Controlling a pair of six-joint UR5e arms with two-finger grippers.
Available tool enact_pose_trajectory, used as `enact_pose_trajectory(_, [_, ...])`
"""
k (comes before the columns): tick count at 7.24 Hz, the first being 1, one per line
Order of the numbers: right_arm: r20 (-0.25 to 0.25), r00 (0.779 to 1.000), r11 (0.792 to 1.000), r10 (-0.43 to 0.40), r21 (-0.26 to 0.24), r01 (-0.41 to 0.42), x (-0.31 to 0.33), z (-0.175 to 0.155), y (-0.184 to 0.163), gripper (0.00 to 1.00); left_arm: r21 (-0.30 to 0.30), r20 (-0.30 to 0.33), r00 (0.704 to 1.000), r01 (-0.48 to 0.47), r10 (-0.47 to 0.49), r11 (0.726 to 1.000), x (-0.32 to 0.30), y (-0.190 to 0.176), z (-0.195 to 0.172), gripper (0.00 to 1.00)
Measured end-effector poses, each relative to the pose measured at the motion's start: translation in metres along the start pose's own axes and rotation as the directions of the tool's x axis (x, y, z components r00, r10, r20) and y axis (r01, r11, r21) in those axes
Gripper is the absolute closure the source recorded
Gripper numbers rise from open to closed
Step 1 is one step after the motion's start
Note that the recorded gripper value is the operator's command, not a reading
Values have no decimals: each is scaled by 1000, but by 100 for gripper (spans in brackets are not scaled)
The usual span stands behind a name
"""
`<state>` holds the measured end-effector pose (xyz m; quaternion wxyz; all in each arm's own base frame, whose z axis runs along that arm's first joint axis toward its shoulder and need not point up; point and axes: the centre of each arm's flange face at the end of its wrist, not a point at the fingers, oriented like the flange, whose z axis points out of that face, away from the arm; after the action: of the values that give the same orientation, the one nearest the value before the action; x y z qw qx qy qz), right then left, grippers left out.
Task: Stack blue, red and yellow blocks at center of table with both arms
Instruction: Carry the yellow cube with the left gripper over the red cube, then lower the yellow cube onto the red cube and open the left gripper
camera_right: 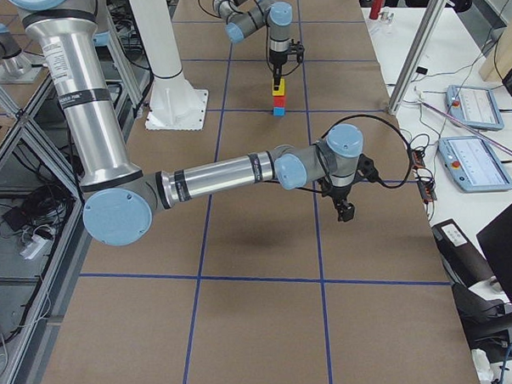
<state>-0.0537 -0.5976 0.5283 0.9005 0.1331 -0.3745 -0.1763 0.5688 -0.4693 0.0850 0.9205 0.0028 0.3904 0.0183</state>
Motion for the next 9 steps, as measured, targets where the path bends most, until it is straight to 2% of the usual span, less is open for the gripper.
enact_pose_trajectory(6, [0, 1000, 1000, 0, 0, 0, 0, 0, -1, 0, -6, 15, 1000, -8, 8, 1000, 11, -7, 7, 100])
enact_pose_trajectory(7, [0, 1000, 1000, 0, 0, 0, 0, 0, -1, 0, -5, 16, 1000, -17, 17, 1000, 10, -8, 7, 95])
enact_pose_trajectory(8, [0, 1000, 1000, 0, 0, 0, 0, 0, -1, 0, -5, 17, 1000, -25, 25, 1000, 10, -9, 7, 78])
enact_pose_trajectory(9, [0, 1000, 1000, 0, 0, 0, 0, 0, -1, 0, -5, 17, 999, -28, 28, 1000, 9, -9, 7, 55])
